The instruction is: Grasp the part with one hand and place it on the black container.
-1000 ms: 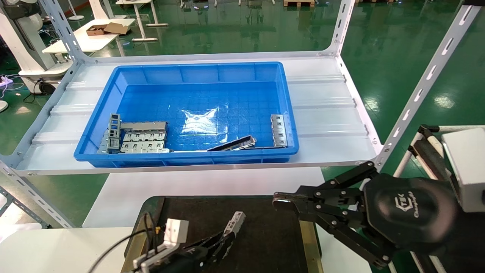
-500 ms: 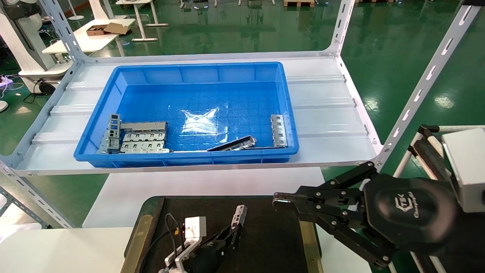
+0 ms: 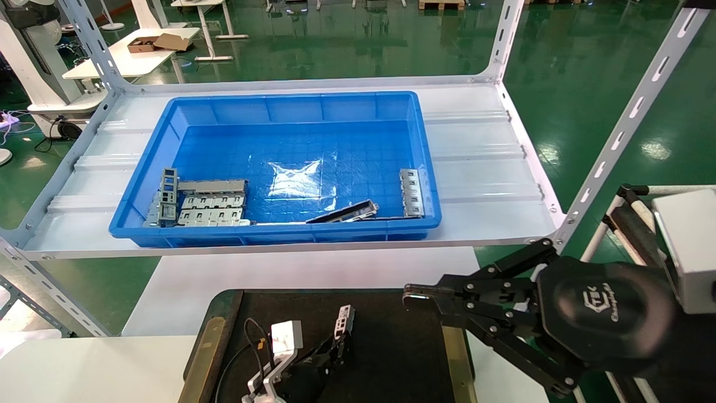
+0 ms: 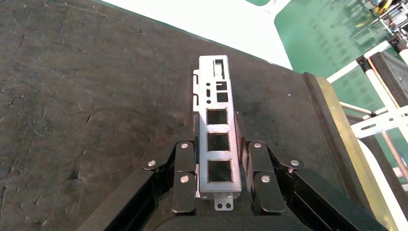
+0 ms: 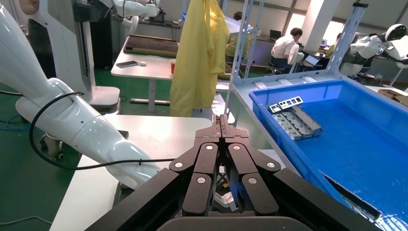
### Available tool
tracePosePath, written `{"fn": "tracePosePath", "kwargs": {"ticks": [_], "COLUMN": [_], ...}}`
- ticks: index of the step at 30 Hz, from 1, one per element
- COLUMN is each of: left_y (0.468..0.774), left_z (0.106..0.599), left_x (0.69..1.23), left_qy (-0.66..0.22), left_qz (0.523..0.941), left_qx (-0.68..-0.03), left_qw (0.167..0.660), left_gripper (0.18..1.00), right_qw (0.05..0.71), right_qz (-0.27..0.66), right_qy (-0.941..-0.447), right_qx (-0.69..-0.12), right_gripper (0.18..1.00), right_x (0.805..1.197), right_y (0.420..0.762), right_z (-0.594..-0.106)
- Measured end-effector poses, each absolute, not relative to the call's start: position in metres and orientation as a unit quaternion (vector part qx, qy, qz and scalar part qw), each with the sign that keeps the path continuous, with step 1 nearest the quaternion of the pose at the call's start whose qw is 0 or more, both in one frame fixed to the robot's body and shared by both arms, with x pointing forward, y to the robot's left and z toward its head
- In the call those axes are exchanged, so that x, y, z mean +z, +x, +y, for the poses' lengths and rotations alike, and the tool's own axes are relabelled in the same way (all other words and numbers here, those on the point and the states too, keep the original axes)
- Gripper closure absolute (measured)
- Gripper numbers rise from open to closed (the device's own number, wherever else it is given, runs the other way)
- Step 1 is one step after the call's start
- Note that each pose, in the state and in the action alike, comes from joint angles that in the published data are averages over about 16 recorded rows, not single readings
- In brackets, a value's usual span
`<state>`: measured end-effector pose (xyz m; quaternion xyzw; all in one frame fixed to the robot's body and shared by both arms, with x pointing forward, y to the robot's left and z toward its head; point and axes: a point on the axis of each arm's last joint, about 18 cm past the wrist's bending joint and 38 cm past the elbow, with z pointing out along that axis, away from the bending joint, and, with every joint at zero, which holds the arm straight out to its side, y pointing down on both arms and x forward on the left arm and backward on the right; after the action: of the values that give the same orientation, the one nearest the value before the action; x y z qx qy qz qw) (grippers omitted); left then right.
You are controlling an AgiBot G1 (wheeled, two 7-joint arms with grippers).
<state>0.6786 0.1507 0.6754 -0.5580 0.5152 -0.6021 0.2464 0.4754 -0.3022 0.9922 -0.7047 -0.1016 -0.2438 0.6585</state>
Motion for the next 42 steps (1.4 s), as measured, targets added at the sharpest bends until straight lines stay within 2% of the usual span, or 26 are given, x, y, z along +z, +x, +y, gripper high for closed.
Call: {"fn": "tracePosePath", "kwargs": {"ticks": [16, 22, 32, 42], "left_y": [0.681, 0.681, 0.677, 0.659], "left_z": [0.149, 0.147, 0.148, 0.160], "left_x": [0.672, 0.677, 0.698, 0.733], "left_qy": [-0.572, -0.569, -0.532, -0.459], "left_qz": [0.504, 0.504, 0.529, 0.588], "left_qx": [-0.599, -0.603, -0.613, -0.622], "left_qw": [0.244, 0.243, 0.247, 0.238], "left_gripper": [0.853, 0.824, 0.707, 0.495], "right_qw": [0.659, 0.659, 0.659, 0.659], "right_qz": [-0.102, -0.102, -0.102, -0.102], "right_qy": [-0.705, -0.705, -0.705, -0.705], "right_qx": [-0.244, -0.244, -0.244, -0.244], "right_gripper": [0.970, 0.929, 0.773, 0.549], "right_x": [0.992, 0.992, 0.992, 0.992], "right_y": [0.475, 0.475, 0.475, 0.475], "right_z": [-0.302, -0.302, -0.302, -0.302]}}
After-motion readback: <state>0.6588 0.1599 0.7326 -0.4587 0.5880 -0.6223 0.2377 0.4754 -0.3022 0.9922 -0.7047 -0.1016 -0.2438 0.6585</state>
